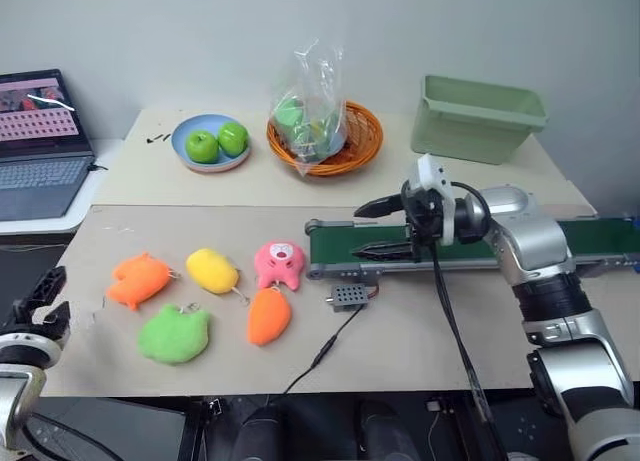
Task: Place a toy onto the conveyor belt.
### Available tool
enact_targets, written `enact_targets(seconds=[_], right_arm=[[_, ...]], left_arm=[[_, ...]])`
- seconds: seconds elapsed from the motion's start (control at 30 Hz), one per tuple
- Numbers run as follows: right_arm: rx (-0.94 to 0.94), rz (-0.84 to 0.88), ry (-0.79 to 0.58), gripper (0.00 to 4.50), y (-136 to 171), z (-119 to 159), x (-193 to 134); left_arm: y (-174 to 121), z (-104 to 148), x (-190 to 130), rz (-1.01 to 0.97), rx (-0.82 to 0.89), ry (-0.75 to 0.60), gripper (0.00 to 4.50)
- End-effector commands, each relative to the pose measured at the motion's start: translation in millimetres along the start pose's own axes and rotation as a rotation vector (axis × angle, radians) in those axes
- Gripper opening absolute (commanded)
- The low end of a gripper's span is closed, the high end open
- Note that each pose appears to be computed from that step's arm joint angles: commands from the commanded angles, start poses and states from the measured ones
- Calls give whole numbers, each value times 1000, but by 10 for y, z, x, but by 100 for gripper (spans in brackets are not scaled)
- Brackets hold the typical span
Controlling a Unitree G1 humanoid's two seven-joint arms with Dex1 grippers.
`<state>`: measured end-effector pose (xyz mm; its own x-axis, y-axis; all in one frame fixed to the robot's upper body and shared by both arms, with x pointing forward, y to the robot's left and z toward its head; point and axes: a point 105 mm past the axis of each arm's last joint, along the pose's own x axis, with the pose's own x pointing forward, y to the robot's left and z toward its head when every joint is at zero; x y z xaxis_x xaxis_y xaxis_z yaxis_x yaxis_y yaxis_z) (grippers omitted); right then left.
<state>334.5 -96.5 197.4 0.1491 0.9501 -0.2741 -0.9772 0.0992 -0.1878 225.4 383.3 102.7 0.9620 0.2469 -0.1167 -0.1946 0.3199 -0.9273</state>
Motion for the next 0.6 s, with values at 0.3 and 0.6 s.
enact_targets(seconds=[0.3,0.6], right_arm=[[-83,-51,10,450,-67,153,-115],[-85,-69,25,450,-49,154,-164]], left_arm=[[181,-192,272,82,-108,61,447],[377,-442,435,115,-143,103,447]])
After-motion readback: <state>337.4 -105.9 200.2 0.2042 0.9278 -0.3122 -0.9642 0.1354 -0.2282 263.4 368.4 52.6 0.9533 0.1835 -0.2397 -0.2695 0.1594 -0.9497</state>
